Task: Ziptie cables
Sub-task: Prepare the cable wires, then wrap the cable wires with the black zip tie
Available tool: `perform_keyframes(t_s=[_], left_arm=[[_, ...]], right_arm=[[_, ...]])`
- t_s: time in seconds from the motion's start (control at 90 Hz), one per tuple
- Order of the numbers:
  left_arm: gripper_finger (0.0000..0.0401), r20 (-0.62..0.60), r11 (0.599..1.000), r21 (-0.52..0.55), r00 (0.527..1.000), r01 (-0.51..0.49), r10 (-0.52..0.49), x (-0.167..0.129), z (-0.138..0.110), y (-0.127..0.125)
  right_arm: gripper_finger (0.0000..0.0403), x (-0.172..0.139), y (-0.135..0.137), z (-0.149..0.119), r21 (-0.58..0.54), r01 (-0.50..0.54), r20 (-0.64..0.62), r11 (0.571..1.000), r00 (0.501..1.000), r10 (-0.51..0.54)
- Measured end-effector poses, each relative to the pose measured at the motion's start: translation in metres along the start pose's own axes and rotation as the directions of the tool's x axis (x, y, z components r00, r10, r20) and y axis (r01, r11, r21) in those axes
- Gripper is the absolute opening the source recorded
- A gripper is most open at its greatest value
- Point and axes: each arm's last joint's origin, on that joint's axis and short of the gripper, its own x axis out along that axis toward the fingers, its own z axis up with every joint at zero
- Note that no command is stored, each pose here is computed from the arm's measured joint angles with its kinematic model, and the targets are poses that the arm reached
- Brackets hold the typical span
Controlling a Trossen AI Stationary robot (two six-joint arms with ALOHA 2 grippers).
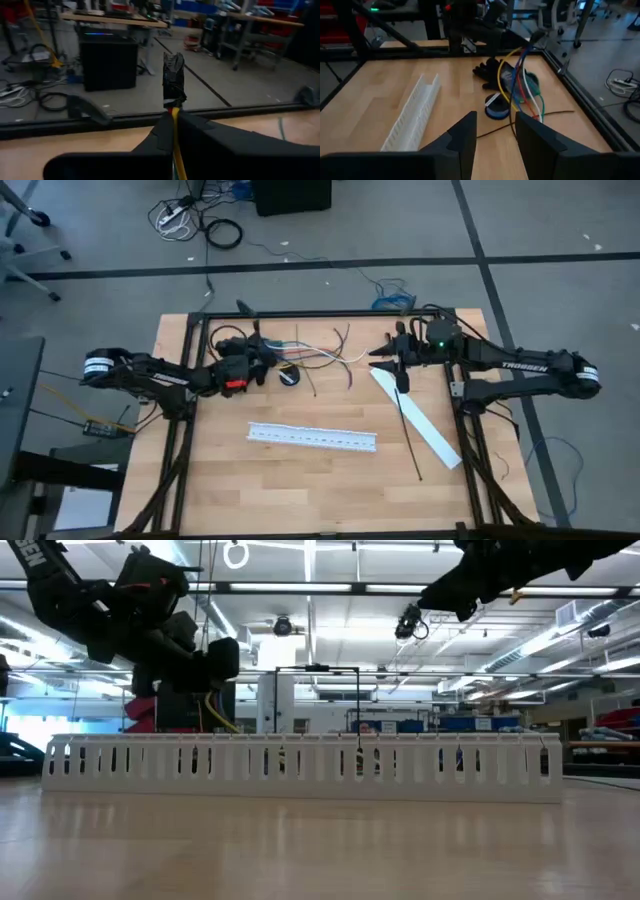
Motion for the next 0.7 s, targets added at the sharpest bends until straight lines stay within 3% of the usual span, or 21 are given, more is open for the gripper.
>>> perform_keyframes(t_s=[0.1,0.244,0.567,0.7], left_arm=[[0.0000,-0.026,1.000,-0.002,1.000,-0.011,0.011,-0.002,-0.005,0.002],[0.0017,-0.056,0.997,0.076,0.998,-0.010,0.014,-0.003,-0.010,0.004],[0.0146,-0.078,0.996,0.079,0.997,0.036,-0.029,-0.003,-0.010,0.002],[0.0173,-0.011,0.989,0.129,0.998,0.071,-0.070,-0.006,0.006,-0.004]], right_arm=[[0.0128,0.001,0.000,-0.001,0.001,0.000,-0.004,1.000,1.000,0.000],[0.0131,0.001,0.000,0.000,0.001,-0.002,-0.003,1.000,1.000,0.002],[0.0135,0.001,0.000,-0.001,0.000,-0.008,-0.004,1.000,1.000,0.008],[0.0137,0.001,0.000,-0.001,0.003,-0.010,-0.014,1.000,1.000,0.010]])
